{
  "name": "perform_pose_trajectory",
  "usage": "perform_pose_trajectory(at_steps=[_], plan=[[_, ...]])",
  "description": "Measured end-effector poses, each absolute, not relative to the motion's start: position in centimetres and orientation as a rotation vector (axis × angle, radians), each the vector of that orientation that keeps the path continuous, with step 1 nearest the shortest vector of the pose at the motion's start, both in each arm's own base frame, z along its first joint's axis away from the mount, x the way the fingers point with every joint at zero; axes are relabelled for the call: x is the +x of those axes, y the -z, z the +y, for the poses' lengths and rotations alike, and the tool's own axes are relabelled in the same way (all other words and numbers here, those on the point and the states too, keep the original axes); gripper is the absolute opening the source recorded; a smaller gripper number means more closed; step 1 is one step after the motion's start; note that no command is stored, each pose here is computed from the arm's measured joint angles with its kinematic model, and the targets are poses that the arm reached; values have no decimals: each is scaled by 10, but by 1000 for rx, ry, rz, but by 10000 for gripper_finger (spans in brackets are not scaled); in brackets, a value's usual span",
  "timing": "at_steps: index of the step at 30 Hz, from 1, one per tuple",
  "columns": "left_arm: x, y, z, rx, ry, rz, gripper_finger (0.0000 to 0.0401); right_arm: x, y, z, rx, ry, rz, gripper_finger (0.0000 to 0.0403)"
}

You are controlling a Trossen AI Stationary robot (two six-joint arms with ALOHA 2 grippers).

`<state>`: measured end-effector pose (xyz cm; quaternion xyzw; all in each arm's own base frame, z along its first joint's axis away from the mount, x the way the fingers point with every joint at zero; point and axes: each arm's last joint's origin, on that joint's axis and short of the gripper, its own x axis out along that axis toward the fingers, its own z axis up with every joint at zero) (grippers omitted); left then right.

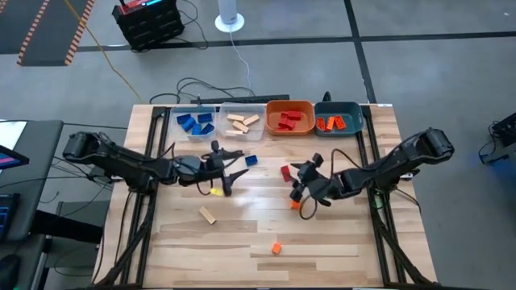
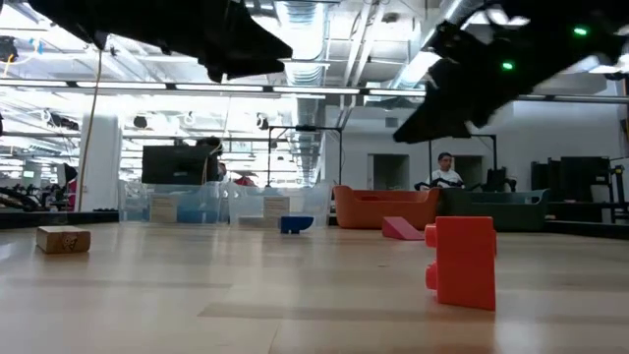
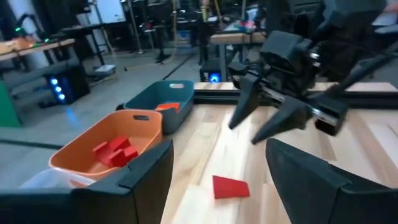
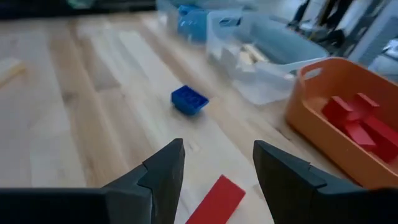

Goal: Sort blocks
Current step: Put the red block into the orange bin

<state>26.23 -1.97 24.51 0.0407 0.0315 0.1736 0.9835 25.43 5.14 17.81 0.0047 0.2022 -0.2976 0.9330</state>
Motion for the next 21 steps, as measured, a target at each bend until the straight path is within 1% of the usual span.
perform_pose_trajectory(at_steps=[5, 12, 15, 21], plan=[[262, -241, -20, 111, -349, 104, 249, 252, -176, 46, 38, 659, 362, 223], [262, -240, -22, 165, -342, 122, 249, 249, -168, 44, -4, 668, 438, 225], [261, -239, -22, 169, -343, 140, 249, 247, -167, 47, -16, 658, 452, 233], [261, -231, -12, 165, -376, 219, 249, 246, -165, 46, 24, 675, 459, 262]])
